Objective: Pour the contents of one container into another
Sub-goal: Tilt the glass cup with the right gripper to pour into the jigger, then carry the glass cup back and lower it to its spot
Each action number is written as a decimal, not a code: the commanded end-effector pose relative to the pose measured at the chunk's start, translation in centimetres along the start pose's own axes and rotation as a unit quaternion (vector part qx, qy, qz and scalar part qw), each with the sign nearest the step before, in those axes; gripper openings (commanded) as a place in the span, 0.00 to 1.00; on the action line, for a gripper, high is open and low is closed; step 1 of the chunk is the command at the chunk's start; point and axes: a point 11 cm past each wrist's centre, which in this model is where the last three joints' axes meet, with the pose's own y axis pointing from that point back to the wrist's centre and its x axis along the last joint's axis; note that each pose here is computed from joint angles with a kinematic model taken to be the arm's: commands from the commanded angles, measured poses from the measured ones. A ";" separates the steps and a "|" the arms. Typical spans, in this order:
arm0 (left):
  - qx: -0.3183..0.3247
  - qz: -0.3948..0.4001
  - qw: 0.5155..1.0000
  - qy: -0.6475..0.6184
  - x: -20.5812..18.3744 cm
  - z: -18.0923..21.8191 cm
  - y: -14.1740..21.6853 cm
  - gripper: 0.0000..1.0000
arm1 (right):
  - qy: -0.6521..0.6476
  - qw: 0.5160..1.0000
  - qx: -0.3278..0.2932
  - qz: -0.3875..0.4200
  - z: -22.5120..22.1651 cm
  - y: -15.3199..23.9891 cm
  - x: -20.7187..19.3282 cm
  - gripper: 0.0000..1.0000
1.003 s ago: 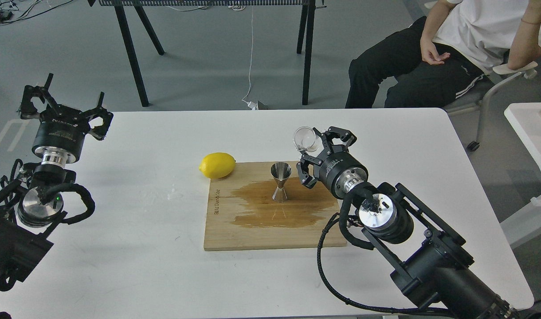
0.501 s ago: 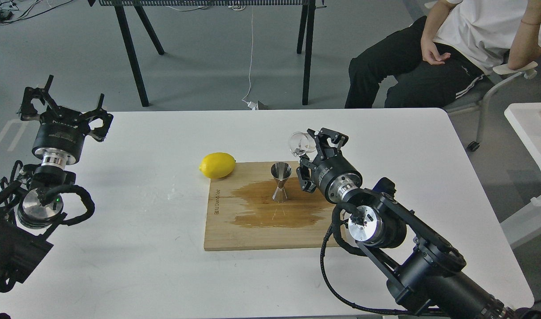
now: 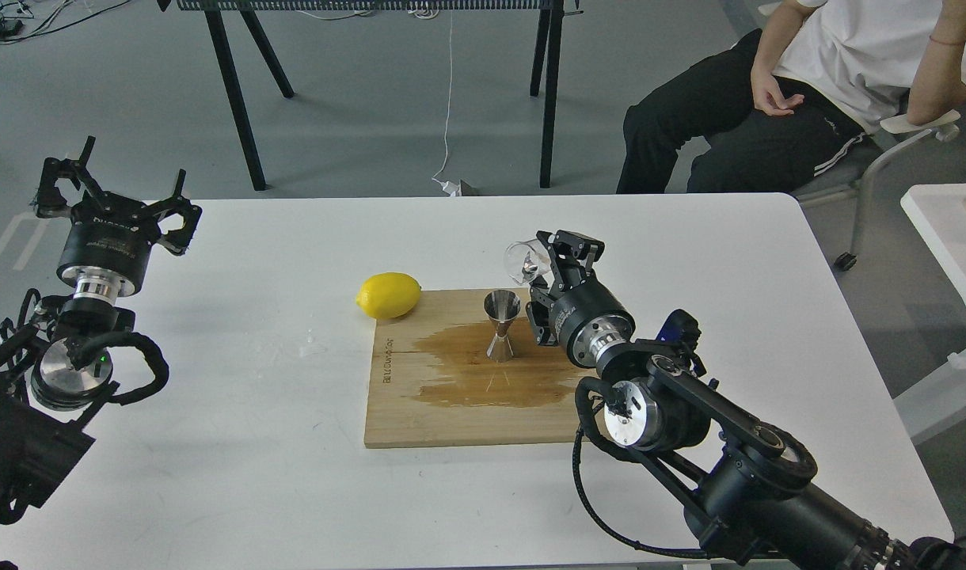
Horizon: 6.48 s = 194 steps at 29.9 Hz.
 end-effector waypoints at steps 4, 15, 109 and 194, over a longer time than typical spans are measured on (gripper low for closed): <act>-0.001 0.000 1.000 0.000 0.0 0.1 0.0 1.00 | 0.033 0.999 0.004 -0.014 0.6 0.0 -0.9 0.38; 0.000 0.002 1.000 0.000 0.1 0.0 0.1 1.00 | 0.110 0.993 0.015 -0.029 1.6 0.2 -1.5 0.38; 0.002 0.007 1.000 -0.001 0.6 -0.1 0.6 1.00 | 0.356 0.929 0.090 -0.050 2.7 -1.2 -0.7 0.39; 0.003 0.006 1.000 -0.002 0.5 -0.2 0.5 1.00 | -0.518 0.846 -0.040 0.122 0.7 3.5 22.9 0.41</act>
